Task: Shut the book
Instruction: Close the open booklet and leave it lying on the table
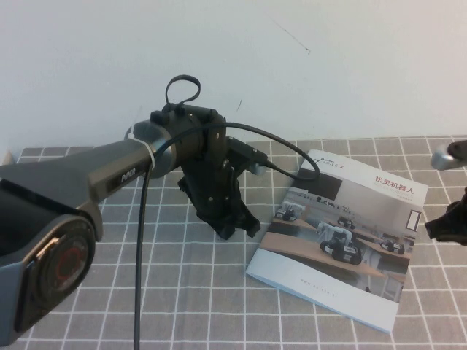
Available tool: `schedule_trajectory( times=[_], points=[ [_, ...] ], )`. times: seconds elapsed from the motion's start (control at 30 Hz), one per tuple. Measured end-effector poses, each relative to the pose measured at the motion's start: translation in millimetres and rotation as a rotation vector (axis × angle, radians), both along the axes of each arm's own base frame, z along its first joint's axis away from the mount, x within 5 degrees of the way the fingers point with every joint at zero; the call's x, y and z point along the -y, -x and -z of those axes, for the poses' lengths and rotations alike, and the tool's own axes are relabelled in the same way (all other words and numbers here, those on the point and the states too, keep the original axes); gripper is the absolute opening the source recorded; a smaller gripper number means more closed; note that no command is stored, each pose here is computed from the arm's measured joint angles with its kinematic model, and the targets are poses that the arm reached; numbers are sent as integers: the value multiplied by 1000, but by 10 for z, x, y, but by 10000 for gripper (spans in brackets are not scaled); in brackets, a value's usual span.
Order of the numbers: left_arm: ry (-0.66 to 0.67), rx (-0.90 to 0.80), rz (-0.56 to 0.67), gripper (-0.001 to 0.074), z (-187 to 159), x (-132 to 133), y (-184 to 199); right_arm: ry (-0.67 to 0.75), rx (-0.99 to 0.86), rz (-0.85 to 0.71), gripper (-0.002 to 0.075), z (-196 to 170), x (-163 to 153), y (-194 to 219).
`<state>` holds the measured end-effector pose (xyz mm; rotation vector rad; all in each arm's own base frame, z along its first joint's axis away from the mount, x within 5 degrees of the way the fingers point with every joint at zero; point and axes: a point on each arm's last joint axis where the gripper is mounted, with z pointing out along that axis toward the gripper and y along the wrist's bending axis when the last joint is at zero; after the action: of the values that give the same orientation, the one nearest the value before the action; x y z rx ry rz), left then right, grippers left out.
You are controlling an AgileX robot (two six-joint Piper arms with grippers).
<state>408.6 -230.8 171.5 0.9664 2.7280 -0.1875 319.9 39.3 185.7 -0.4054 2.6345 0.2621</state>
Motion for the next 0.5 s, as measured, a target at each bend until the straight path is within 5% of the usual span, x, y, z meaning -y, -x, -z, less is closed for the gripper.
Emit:
schedule_trajectory(
  times=[0.23, 0.5],
  points=[
    [76, -82, 83, -4, 79, 89, 68, 41, -101, 42, -3, 613, 35, -146],
    [171, -257, 202, -4, 76, 235, 282, 21, -100, 39, -3, 624, 4, -381]
  ],
)
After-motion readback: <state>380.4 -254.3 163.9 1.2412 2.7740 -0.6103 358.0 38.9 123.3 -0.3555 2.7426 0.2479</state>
